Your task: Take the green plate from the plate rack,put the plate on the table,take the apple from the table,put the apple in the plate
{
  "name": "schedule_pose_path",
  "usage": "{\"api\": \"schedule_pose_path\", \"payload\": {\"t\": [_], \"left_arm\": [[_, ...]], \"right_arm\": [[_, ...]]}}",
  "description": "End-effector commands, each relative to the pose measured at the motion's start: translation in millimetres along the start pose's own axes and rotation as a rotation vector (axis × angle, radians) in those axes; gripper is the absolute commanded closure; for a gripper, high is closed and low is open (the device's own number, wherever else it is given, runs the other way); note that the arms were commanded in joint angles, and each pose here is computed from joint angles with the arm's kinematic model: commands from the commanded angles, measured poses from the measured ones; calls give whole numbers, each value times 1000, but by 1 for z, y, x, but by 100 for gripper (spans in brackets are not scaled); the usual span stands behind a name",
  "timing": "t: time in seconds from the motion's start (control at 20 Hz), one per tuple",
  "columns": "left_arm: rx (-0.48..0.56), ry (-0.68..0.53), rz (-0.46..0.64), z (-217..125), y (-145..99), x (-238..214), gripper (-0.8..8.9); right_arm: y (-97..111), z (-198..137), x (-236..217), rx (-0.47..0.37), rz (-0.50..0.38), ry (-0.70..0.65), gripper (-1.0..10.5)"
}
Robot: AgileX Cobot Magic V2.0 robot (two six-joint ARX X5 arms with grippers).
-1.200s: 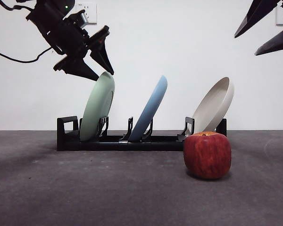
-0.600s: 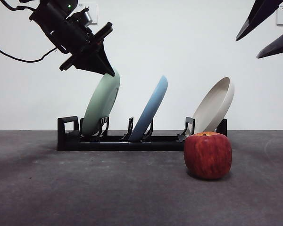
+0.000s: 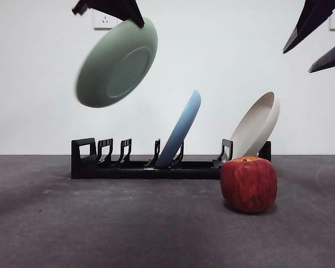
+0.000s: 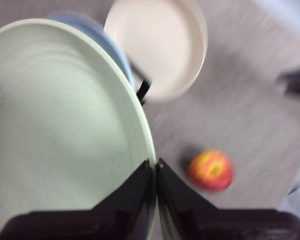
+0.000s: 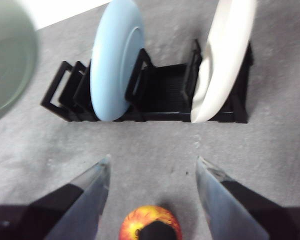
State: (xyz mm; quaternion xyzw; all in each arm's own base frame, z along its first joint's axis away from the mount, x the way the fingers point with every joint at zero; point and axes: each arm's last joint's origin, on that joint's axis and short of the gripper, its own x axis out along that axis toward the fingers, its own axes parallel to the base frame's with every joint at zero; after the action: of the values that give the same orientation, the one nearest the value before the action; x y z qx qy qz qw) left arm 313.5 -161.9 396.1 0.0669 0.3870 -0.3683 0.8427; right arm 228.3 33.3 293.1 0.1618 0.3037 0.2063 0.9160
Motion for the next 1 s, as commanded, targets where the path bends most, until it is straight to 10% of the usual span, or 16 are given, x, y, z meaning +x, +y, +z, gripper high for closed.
{"api": "schedule_pose_path", "payload": {"t": [0.05, 0.5, 1.0], "left_arm": [[148, 63, 150, -5, -36, -5, 822], [348, 267, 187, -43, -139, 20, 822], [308, 321, 265, -145, -136, 126, 822]], "right_arm": [[0, 1, 0, -17, -5, -3, 664], [-1, 1, -1, -36, -10, -6, 664], [-6, 3, -2, -33, -28, -15, 664]]}}
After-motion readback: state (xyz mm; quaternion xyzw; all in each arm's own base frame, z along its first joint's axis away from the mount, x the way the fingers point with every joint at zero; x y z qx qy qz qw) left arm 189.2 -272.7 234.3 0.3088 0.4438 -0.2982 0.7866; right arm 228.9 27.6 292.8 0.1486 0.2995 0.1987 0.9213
